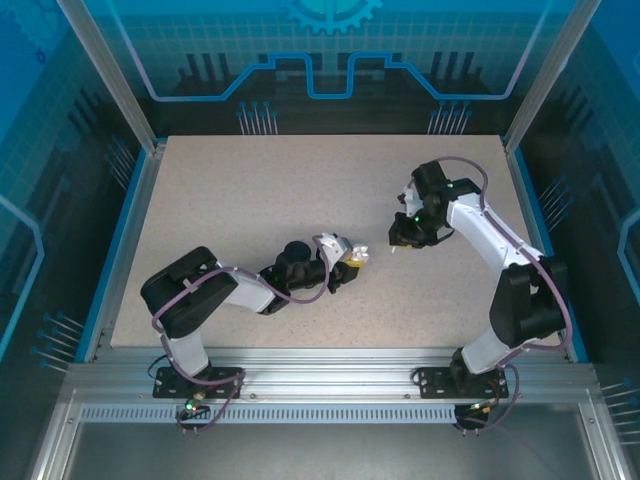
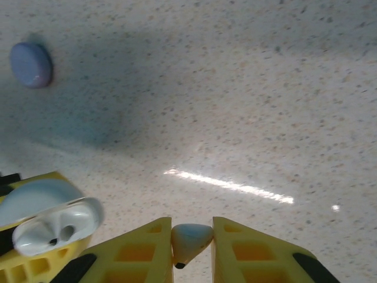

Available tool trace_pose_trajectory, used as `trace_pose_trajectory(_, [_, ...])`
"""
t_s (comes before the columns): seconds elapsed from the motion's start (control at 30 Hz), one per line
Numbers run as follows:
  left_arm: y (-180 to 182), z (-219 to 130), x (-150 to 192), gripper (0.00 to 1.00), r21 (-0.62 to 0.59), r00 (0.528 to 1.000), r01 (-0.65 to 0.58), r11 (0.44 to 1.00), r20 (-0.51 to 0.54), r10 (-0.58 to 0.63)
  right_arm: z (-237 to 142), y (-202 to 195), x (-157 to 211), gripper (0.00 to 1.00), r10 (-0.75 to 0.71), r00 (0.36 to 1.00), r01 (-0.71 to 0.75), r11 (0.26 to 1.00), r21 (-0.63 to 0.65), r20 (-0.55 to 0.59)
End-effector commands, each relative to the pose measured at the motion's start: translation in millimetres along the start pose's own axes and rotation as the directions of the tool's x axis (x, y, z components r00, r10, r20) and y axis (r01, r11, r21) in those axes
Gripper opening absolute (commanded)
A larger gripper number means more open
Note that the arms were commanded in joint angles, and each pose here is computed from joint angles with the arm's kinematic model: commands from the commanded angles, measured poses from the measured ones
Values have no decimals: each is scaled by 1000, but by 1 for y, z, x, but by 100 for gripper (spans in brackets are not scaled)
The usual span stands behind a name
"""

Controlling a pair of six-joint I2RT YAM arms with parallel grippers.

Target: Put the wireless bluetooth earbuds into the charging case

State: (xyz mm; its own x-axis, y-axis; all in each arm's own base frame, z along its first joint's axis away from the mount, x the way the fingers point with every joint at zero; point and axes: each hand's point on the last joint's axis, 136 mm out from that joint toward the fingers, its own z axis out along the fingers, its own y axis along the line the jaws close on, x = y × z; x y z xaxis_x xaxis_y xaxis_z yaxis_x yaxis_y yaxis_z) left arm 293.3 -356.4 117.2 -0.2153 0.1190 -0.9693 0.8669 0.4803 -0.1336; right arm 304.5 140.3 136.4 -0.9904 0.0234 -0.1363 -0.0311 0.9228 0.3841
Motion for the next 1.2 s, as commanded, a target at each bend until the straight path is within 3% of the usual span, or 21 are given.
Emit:
trace_pose_trajectory(0.0, [-1,5,-17,11,7,998,3,1000,61,-3,-5,22,6,20,8,1000,-7,997,-75,13])
trace_pose_trajectory(0.53, [-4,6,-30,12,19,995,-3,1000,100,1,3,61,14,20,1,999,5,983,-183,34])
trace_pose_trajectory(1.17, [-6,5,-31,12,29,994,-7,1000,105,4,-11,65,7,20,-13,997,27,984,-179,80])
